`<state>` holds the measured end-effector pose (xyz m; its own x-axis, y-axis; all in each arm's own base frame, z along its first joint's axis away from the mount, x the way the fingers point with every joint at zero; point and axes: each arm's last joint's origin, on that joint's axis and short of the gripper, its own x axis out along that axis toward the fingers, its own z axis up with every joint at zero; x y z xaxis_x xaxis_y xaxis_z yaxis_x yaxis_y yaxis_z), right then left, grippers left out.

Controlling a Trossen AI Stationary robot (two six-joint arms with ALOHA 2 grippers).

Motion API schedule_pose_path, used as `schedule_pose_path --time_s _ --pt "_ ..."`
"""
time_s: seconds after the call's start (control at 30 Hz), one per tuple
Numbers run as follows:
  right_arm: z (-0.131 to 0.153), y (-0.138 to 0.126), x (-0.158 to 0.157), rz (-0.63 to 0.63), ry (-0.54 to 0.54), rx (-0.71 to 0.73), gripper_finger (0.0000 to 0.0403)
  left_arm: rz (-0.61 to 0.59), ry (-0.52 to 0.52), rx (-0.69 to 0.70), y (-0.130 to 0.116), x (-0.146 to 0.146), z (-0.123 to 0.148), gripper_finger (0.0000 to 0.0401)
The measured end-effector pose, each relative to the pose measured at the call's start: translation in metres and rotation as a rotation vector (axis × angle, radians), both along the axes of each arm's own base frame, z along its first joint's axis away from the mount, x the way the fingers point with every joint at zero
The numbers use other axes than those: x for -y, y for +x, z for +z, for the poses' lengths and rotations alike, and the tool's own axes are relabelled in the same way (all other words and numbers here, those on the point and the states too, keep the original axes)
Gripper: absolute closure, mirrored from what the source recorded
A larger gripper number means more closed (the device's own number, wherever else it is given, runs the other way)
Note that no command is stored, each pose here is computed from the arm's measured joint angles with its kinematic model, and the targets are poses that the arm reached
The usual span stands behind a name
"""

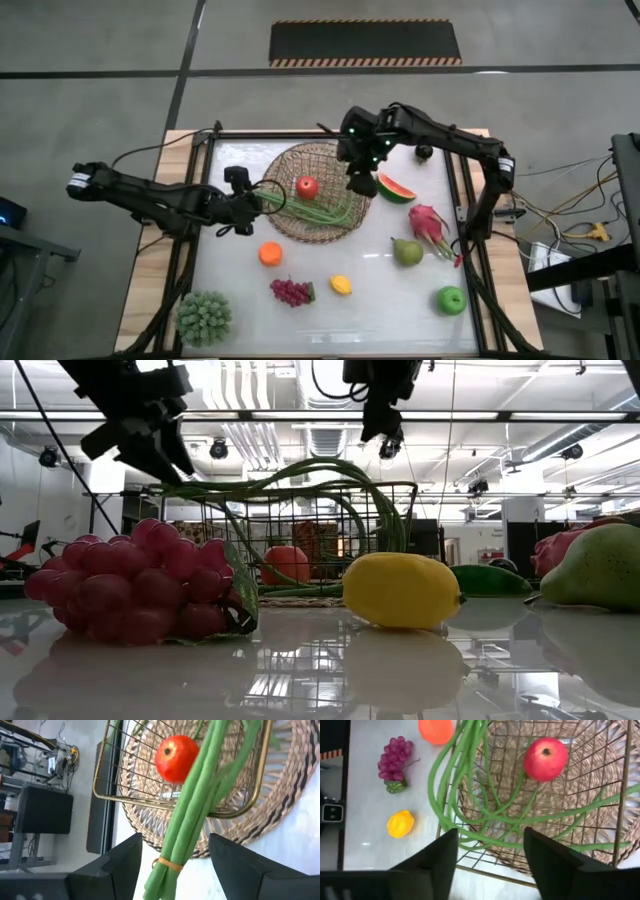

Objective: Build produce basket
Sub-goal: Put the string beans into the wire basket

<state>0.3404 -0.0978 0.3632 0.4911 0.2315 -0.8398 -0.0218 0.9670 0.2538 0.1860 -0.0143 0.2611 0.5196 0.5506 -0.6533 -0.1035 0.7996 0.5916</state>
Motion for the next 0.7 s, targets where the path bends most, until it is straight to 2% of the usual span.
schedule_pose_path --time_s 0.13,0.2,0.37,0.5,0.7 --pt "0.006 -0.008 -0.009 0.033 -0.014 0.025 0.0253 -0.018 -0.016 -0.025 -0.003 0.001 -0.001 0.0189" --pt "0.008 -0.015 -0.012 0.039 -0.019 0.042 0.0279 -0.02 -0.011 -0.082 -0.008 0.001 -0.003 0.0189" --pt "0.003 -0.03 -0.022 0.027 -0.027 0.114 0.0328 -0.017 0.001 -0.107 -0.009 -0.001 -0.004 0.0189" --pt "-0.007 -0.041 -0.031 0.023 -0.027 0.181 0.035 0.001 0.027 -0.116 -0.009 -0.003 -0.006 0.0189" --pt "-0.025 -0.055 -0.049 0.039 -0.019 0.256 0.0359 0.034 0.047 -0.142 -0.006 -0.007 -0.012 0.0193"
